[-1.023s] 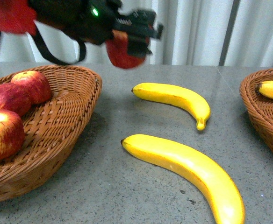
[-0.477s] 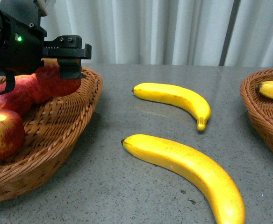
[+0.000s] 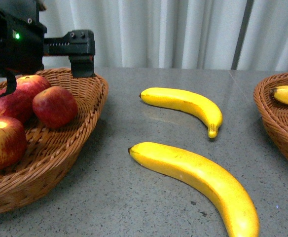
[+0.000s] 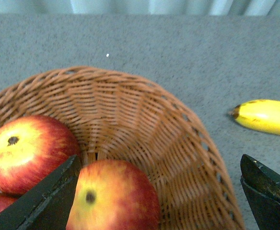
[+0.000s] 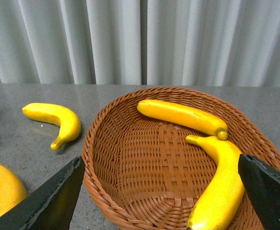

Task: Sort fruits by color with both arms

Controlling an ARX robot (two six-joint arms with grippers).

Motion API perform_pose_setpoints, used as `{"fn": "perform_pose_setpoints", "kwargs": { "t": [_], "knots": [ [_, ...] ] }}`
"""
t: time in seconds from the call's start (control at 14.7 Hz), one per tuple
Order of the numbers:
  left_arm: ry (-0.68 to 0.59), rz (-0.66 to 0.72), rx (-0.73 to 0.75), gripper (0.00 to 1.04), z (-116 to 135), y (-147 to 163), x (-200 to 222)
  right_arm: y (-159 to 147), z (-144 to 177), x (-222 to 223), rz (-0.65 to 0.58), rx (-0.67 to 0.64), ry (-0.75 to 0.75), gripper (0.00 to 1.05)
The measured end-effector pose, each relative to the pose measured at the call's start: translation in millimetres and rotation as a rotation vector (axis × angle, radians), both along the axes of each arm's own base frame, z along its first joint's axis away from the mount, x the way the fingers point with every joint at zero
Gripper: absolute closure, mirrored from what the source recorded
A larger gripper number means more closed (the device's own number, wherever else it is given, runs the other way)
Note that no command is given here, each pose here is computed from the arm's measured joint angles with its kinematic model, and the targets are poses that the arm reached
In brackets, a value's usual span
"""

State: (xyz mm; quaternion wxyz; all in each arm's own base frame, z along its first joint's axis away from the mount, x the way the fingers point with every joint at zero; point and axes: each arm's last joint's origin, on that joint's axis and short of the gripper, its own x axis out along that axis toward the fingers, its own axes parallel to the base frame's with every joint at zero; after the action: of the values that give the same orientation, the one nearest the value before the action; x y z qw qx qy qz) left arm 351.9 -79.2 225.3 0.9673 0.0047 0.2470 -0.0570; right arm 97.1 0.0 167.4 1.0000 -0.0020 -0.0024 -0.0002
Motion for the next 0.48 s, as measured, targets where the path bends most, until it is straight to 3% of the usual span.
{"fn": "perform_pose_setpoints", "kwargs": {
  "t": [0.27, 0.48],
  "knots": [
    [-0.223, -0.085, 0.059, 0.07, 58.8, -20.9, -47.4, 0.0, 0.0, 0.0, 0.000, 0.000, 0.000, 0.07],
    [-0.293, -0.098, 0.090, 0.07, 65.9, -18.3, -97.5, 0.0, 0.0, 0.0, 0.000, 0.000, 0.000, 0.07]
  ]
}}
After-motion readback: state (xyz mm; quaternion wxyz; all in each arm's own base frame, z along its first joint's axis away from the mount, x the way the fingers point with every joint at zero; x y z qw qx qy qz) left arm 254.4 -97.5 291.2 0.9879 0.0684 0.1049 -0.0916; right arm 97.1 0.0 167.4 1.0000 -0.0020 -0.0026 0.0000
